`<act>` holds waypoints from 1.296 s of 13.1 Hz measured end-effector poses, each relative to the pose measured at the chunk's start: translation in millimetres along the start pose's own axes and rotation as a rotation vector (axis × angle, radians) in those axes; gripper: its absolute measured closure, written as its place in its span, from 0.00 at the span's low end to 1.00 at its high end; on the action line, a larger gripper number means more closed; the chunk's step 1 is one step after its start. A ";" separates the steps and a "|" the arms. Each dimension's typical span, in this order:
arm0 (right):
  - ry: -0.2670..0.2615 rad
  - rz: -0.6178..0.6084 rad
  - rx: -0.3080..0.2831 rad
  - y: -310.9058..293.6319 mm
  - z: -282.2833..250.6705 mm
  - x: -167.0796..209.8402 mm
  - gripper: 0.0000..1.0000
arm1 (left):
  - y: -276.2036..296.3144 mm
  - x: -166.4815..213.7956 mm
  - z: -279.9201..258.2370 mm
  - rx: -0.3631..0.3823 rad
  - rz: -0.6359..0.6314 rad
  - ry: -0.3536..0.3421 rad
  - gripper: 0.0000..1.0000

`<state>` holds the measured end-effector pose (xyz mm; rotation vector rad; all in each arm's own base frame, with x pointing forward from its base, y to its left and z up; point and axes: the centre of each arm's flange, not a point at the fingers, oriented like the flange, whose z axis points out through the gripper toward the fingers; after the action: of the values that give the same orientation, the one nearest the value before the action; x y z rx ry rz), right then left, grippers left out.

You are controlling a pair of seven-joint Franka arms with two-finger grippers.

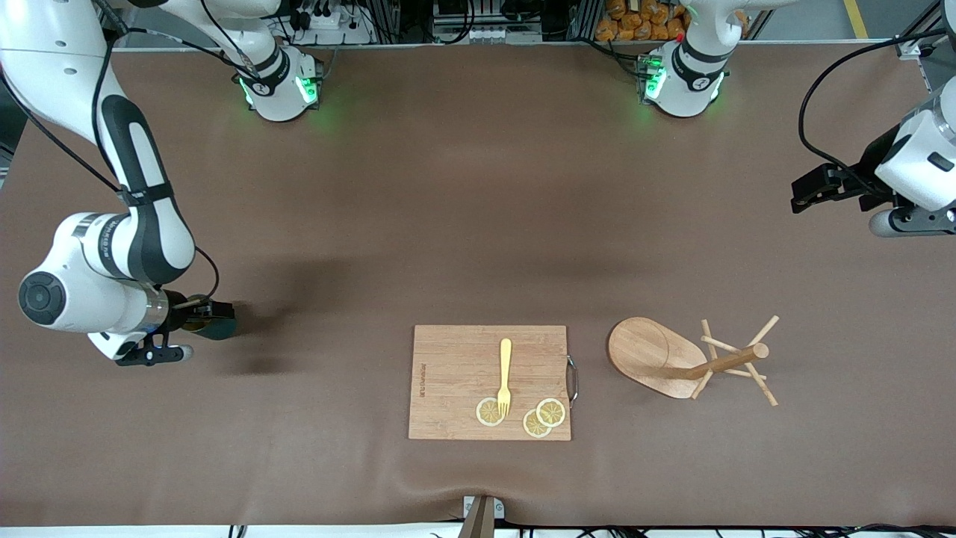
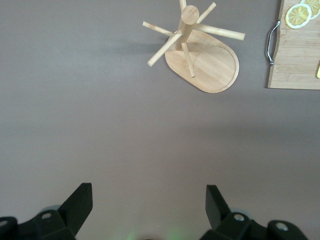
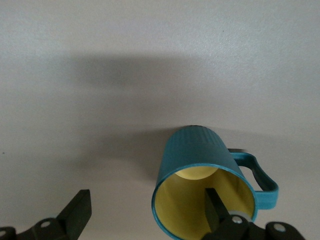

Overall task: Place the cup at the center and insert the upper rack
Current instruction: 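Reach the right gripper to the teal mug and grasp it, then carry the teal mug with the right gripper to the table center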

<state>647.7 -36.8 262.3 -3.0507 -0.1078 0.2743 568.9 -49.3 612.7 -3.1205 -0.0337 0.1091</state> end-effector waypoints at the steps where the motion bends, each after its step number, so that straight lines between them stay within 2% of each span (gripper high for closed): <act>1: -0.008 0.001 0.002 0.3 4.4 -0.2 0.00 | 0.0 0.8 1.1 0.000 0.000 -0.001 0.00; 3: -0.029 0.004 0.005 1.4 17.2 -0.5 0.04 | 0.0 1.5 2.4 0.000 0.000 -0.003 0.00; 4: -0.041 0.005 0.007 2.0 24.7 -0.4 0.13 | 0.0 1.7 2.7 0.000 0.000 -0.003 0.00; 5: -0.049 0.005 0.008 2.2 30.2 -0.3 0.13 | 0.0 1.8 2.9 0.000 0.000 -0.003 0.00; 6: -0.058 0.007 0.010 2.4 33.9 -0.7 0.19 | 0.0 1.8 3.0 0.000 0.000 -0.004 0.00; 8: -0.075 0.011 0.014 2.1 35.7 -2.4 0.44 | 0.0 1.9 3.7 0.000 0.000 -0.005 0.00; 12: -0.065 0.027 0.014 0.5 28.7 0.5 0.90 | 0.0 1.9 5.5 0.000 0.000 -0.009 0.00; 13: -0.067 0.037 0.015 -2.8 24.4 1.7 0.95 | 0.0 2.0 5.7 0.000 0.000 -0.009 0.00; 17: -0.076 0.052 0.011 -45.8 -5.0 10.7 0.95 | 0.0 2.0 6.2 0.001 0.000 -0.010 0.00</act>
<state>656.2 9.2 269.1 -3.0360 -0.0314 0.3925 570.5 -49.1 606.4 -3.1194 -0.0339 0.1251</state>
